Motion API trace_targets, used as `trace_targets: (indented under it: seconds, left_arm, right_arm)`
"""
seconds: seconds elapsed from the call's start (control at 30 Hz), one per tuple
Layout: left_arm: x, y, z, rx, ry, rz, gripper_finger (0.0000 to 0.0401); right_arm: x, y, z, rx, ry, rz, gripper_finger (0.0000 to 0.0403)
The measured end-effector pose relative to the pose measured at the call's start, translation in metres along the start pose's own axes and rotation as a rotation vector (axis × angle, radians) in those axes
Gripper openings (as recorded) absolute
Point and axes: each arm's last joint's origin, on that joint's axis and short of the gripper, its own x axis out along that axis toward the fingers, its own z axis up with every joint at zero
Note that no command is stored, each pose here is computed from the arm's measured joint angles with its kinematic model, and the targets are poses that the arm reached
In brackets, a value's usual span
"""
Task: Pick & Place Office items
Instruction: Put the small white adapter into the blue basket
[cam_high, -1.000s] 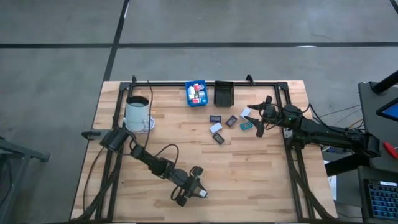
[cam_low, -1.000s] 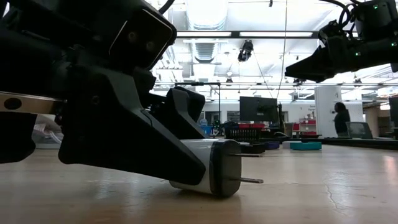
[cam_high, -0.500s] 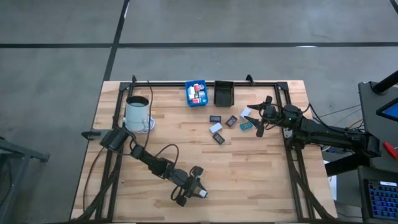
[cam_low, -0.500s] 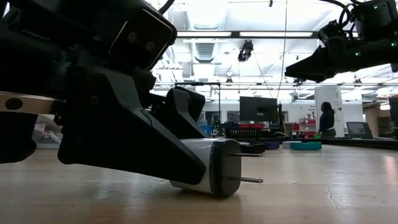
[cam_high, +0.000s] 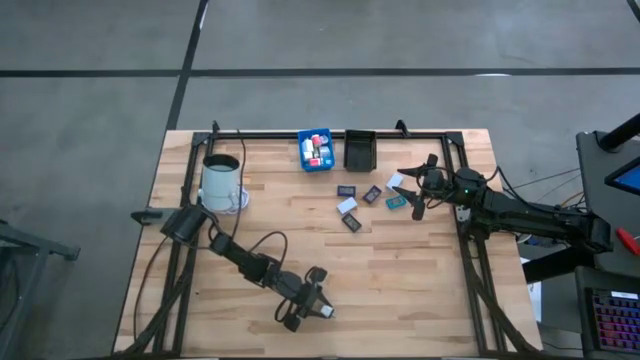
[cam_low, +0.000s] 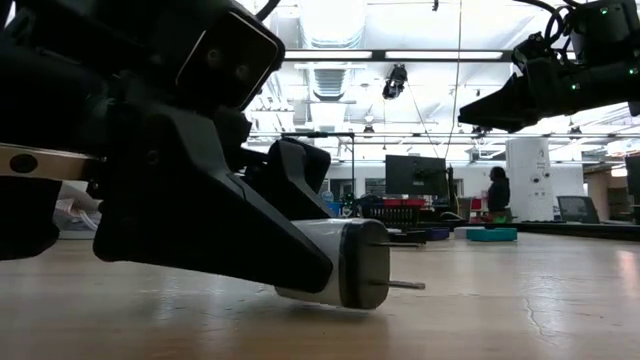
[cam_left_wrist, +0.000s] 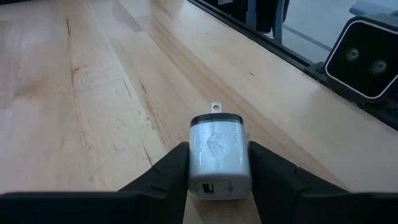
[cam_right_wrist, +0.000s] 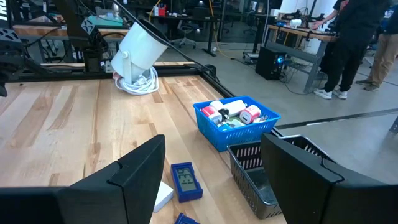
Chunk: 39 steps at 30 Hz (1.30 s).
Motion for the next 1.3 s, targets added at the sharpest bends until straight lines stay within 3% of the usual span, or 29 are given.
trace_targets:
  seconds: [0.57, 0.93, 1.3]
  left_arm:
    - [-0.013, 0.009, 0.028, -0.006, -0.069, 0.069, 0.0148]
    - [-0.048, 0.033, 0.069, -0.147, -0.081, 0.377, 0.0147]
    - [-0.116, 0.052, 0.117, -0.191, -0.097, 0.745, 0.0148]
  right_arm:
    - [0.0, 0.0, 0.0, 0.0, -0.001, -0.001, 0.0256]
    - [0.0, 0.0, 0.0, 0.0, -0.001, -0.001, 0.0256]
    - [0.0, 0.0, 0.0, 0.0, 0.0, -0.001, 0.0256]
